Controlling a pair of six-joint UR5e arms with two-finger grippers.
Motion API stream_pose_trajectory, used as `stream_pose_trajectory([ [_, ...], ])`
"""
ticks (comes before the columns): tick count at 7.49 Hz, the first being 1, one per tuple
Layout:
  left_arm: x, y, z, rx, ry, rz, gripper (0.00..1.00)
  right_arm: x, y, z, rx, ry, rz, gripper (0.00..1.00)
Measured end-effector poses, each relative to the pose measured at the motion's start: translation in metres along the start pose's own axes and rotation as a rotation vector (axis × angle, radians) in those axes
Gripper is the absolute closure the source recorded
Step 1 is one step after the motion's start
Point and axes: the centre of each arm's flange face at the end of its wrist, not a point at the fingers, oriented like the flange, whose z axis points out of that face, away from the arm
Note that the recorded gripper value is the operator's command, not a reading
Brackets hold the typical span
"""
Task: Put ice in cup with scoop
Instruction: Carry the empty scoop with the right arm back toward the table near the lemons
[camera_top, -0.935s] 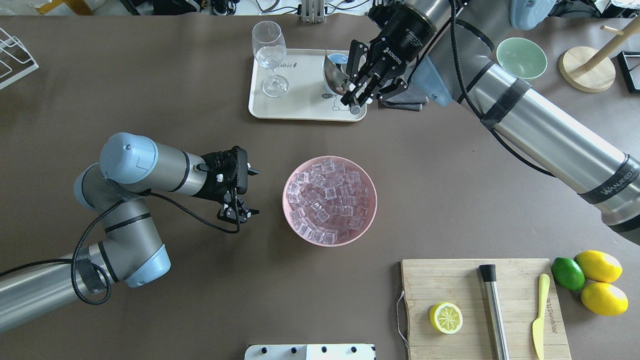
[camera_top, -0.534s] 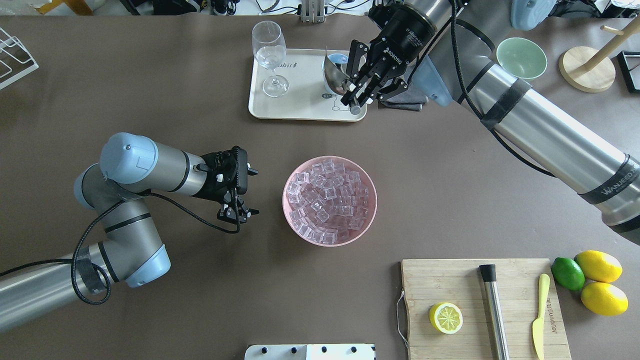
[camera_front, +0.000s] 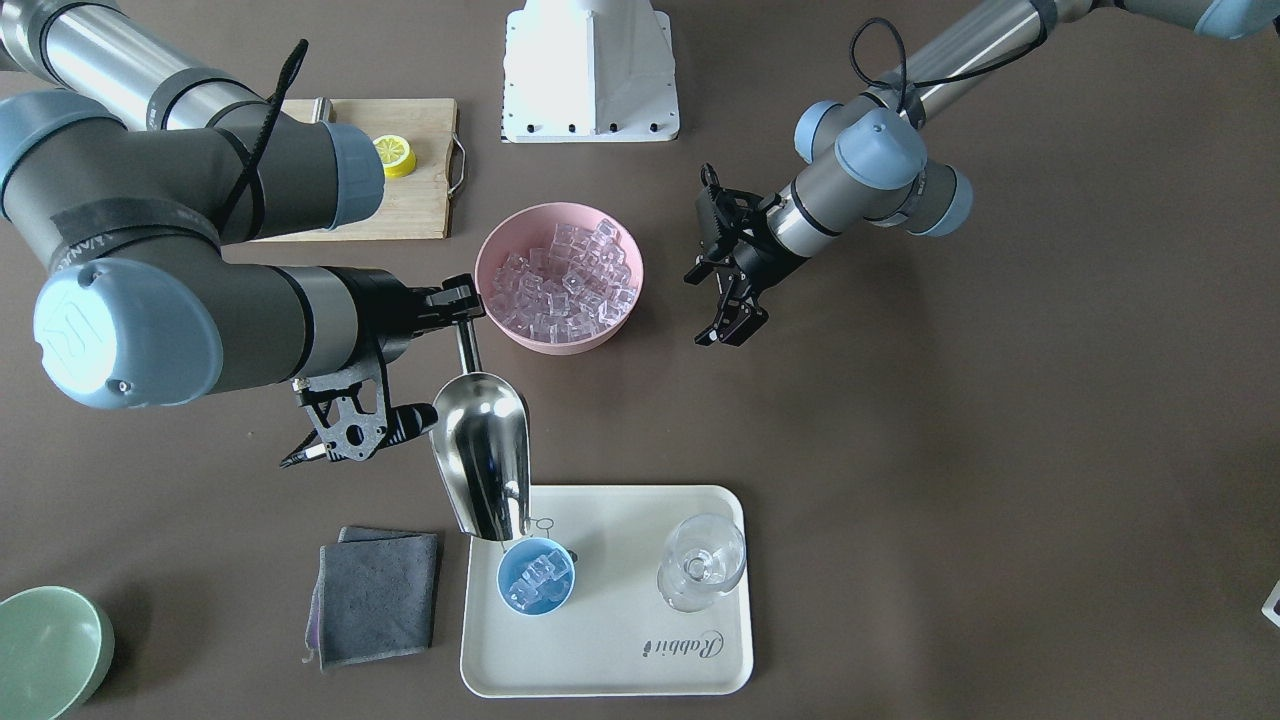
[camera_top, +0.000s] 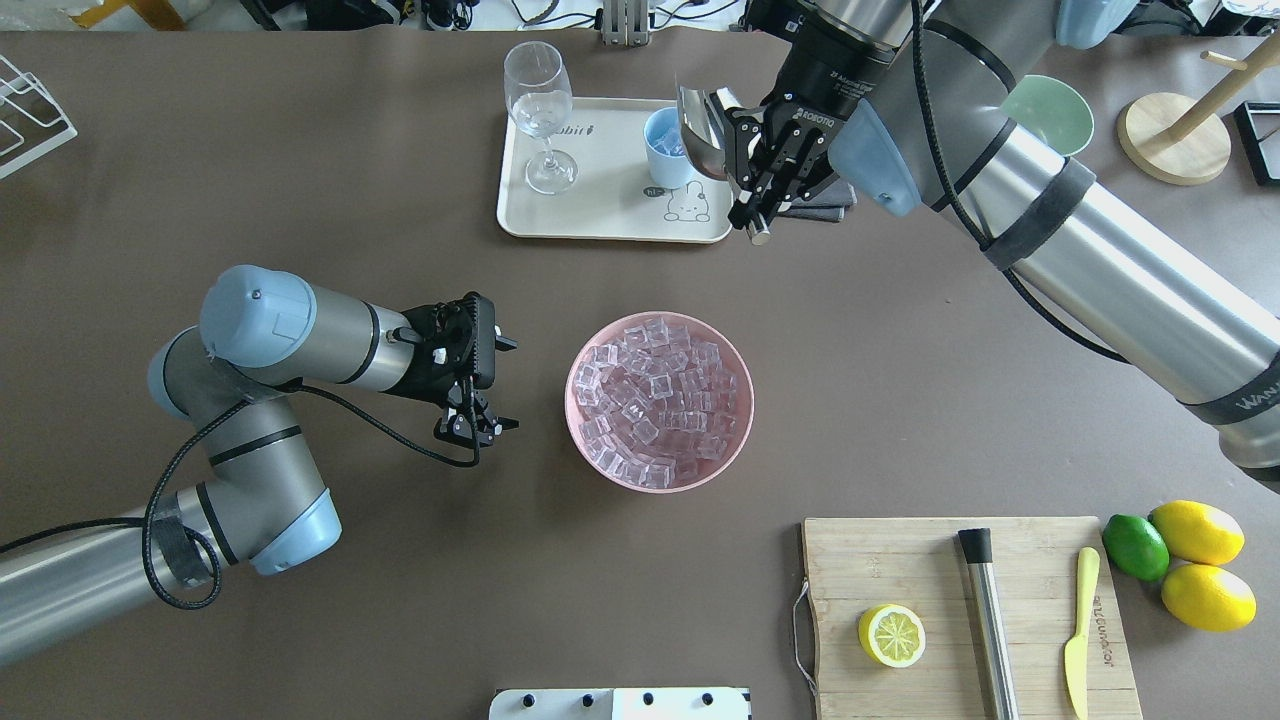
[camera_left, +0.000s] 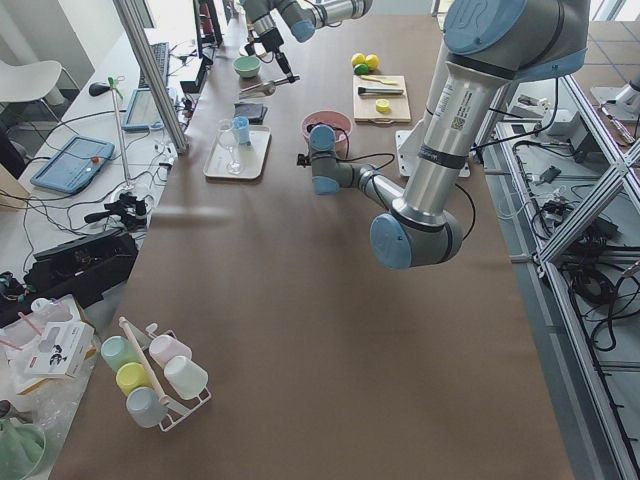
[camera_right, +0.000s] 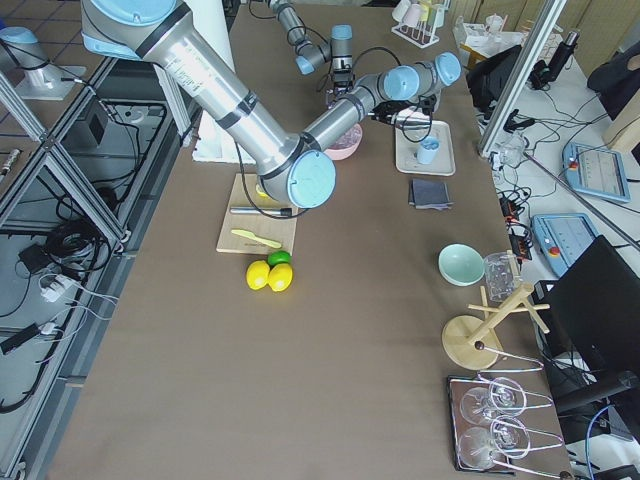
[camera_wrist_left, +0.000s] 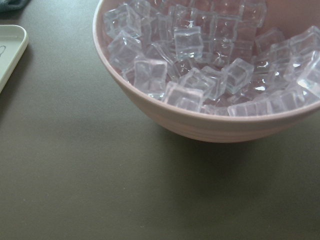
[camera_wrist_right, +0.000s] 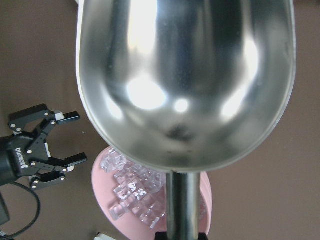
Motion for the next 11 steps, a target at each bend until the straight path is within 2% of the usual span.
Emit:
stream_pose_trajectory([
  [2,0.0,0.0,0.0,0.0,-0.001,0.0,0.01,0.036,0.038,-0.007,0.15,0.262,-0.06,1.0],
  [3,-0.001,0.0,-0.001,-0.001,-0.003,-0.001,0.01,0.056,0.057,-0.006,0.188,0.344,-0.064,1.0],
  [4,-0.003,0.0,-0.002,-0.001,-0.006,-0.001,0.01,0.08,0.073,0.0,0.192,0.387,-0.047,1.0],
  [5,-0.005,0.001,-0.003,-0.003,-0.01,-0.002,0.01,0.113,0.089,0.015,0.169,0.406,-0.009,1.0],
  [8,-0.016,0.006,-0.013,-0.009,-0.031,-0.009,0.01,0.2,0.13,0.05,0.084,0.378,0.195,1.0],
  [9,-0.018,0.008,-0.017,-0.011,-0.038,-0.011,0.01,0.212,0.146,0.056,0.076,0.373,0.232,1.0],
  [11,-0.024,0.011,-0.022,-0.015,-0.05,-0.016,0.01,0.222,0.155,0.077,0.111,0.344,0.262,1.0],
])
